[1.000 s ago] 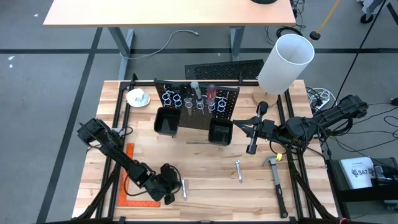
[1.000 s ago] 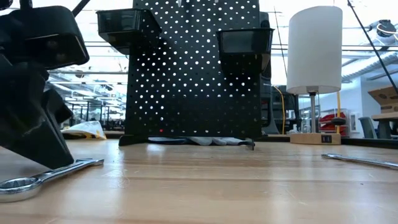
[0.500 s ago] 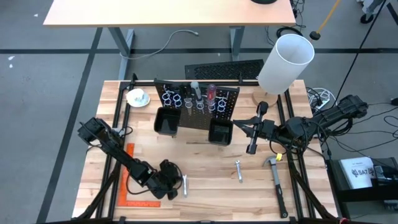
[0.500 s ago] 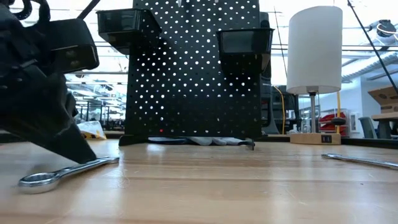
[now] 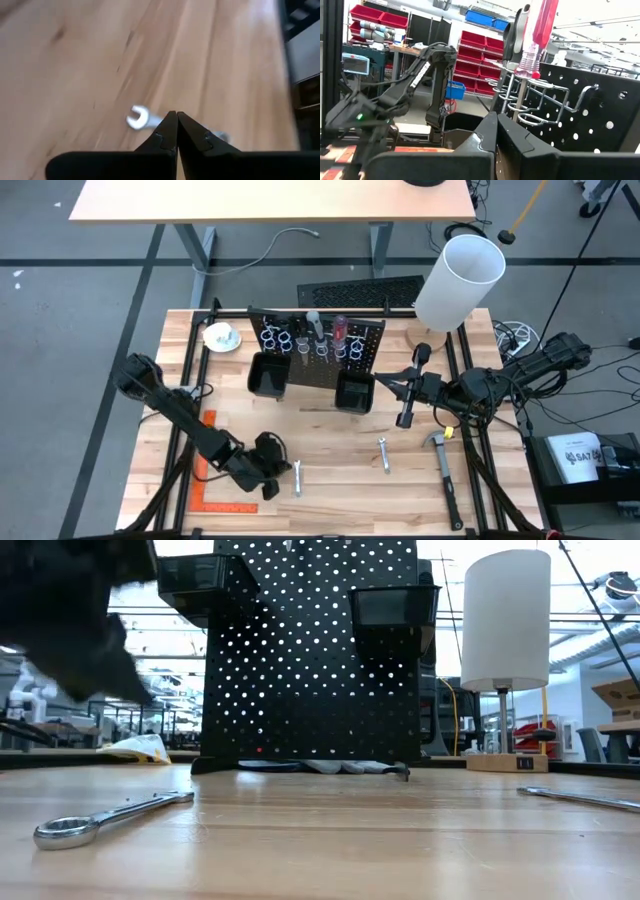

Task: Hang tools onto peg board
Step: Remove the red screwdriver from the black peg board

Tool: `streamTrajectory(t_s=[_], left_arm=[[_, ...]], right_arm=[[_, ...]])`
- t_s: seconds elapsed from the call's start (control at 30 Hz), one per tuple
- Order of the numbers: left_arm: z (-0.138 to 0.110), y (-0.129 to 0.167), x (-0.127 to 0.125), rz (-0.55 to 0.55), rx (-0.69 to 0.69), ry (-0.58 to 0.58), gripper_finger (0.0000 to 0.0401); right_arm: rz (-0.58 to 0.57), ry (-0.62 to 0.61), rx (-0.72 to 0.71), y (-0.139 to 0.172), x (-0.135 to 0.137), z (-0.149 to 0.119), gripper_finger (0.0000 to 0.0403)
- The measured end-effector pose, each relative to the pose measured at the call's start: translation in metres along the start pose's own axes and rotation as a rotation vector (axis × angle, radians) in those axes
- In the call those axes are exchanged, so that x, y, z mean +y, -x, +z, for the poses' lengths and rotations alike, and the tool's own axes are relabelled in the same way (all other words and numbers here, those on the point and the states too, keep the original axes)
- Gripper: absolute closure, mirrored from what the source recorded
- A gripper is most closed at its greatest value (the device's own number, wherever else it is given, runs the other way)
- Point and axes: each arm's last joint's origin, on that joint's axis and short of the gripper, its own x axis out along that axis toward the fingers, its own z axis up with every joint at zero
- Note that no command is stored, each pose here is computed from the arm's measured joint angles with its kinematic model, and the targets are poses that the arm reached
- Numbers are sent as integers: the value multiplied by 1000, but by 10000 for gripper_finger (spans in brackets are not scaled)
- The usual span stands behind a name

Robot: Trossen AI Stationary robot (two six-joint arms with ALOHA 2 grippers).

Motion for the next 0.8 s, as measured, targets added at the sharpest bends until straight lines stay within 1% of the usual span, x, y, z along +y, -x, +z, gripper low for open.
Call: streamTrajectory(t_s=[0.17, 0.23, 0.3, 0.4, 0.5, 0.57, 0.63, 0.73, 0.8], left_arm=[[24, 32, -8, -91, -112, -23, 393], [33, 47, -11, -121, -174, -48, 393], [45, 64, -14, -164, -262, -83, 393], [67, 95, -18, -231, -417, -174, 393], [92, 130, -22, -266, -573, -278, 393], [108, 153, -22, -252, -671, -339, 393], [121, 172, -19, -207, -749, -387, 393], [130, 191, -14, -116, -811, -450, 393], [131, 196, -8, -34, -815, -485, 393]], right_arm=[[28, 7, -10, 0, 1, 0, 401], [29, 5, -12, 0, 1, 1, 400], [25, -23, -26, 0, 1, 2, 393], [20, -81, -47, 0, -1, 6, 369], [48, -123, -61, -1, 0, 11, 332], [66, -141, -69, -3, 1, 14, 303], [68, -139, -60, -5, 2, 14, 273], [78, -103, -15, -11, 8, 10, 233], [85, -73, 20, -16, 14, 5, 214]])
